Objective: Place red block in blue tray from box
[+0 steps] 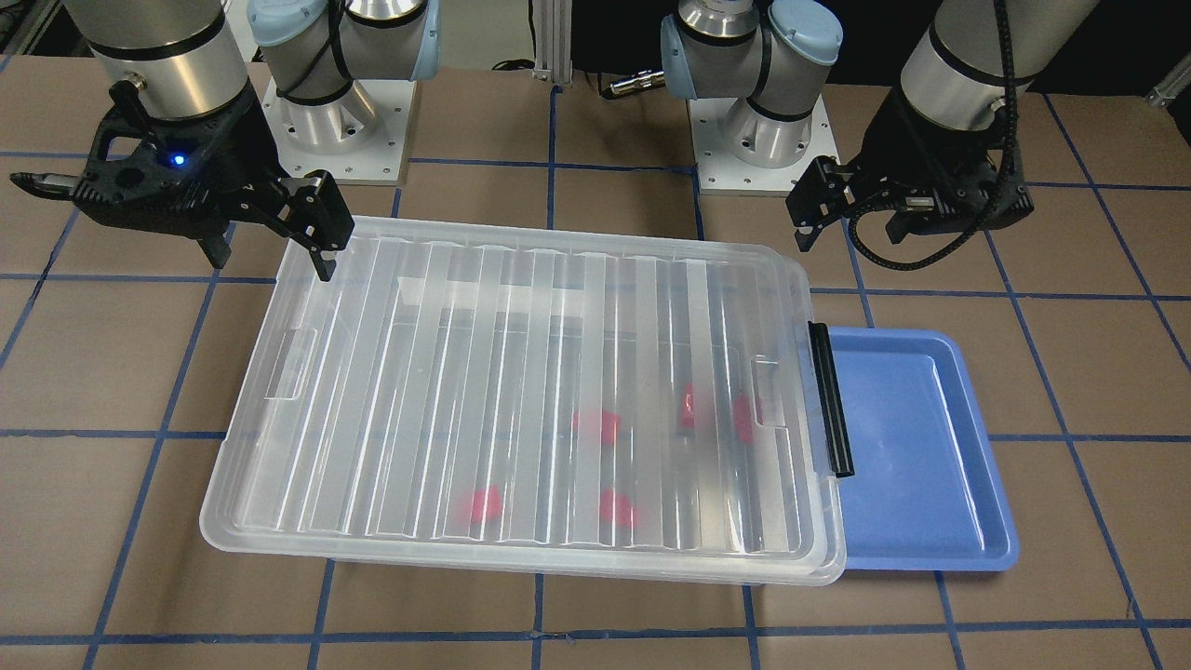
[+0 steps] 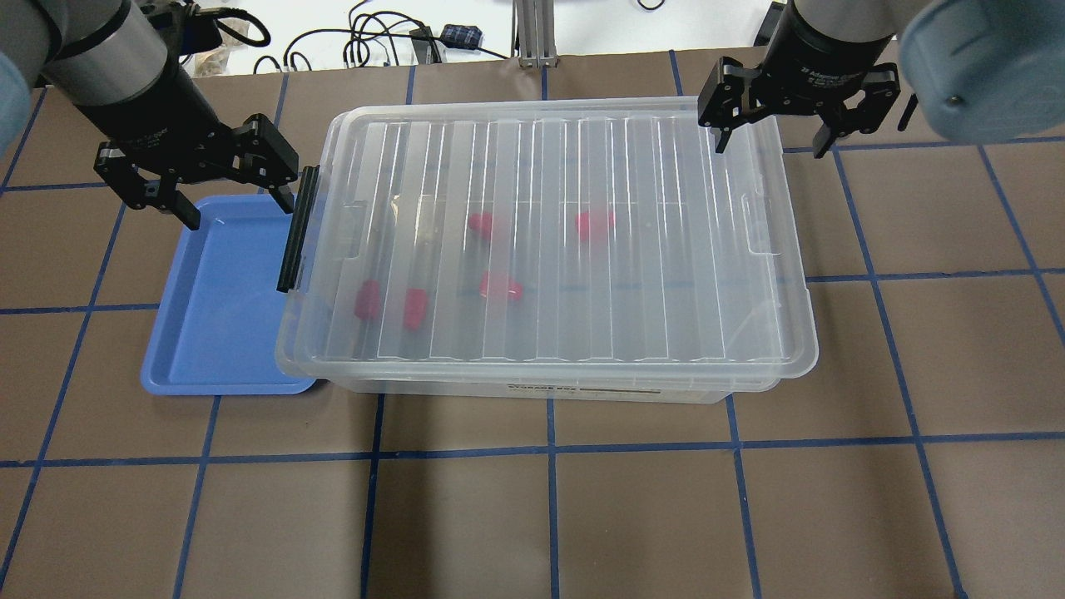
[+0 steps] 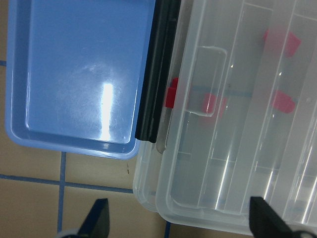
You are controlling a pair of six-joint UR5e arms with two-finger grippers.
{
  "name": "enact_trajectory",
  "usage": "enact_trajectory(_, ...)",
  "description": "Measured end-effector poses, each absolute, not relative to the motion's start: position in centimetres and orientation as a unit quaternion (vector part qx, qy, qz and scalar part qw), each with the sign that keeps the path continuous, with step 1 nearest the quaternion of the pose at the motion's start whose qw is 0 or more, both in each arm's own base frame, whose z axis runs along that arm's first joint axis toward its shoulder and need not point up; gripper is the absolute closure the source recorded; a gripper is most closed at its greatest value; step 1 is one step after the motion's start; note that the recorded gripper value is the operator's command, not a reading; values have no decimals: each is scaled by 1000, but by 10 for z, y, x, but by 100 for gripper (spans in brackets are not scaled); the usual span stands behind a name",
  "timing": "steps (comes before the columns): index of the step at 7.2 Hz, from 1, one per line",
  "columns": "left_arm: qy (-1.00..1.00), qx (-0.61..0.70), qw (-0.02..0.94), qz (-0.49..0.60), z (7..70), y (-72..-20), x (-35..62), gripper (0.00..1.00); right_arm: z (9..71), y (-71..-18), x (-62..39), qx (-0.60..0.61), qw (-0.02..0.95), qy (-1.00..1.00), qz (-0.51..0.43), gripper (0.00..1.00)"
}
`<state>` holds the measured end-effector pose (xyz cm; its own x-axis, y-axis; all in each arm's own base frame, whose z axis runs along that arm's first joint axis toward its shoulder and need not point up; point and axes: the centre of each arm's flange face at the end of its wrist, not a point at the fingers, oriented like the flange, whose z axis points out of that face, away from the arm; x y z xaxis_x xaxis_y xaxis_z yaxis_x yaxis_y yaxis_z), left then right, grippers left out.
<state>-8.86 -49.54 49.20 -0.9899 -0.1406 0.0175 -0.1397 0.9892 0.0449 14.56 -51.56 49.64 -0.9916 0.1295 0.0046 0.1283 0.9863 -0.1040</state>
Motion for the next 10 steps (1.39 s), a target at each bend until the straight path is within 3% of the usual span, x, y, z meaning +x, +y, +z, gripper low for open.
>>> enact_trajectory(6,-997,71,11,-21,492,-495,-88,0,371,-561,68,-66,6,-998,-17,0)
enact_trajectory(10,-997,71,12,-20,490,-498,-88,0,346,-559,46,-52,8,-999,-8,0)
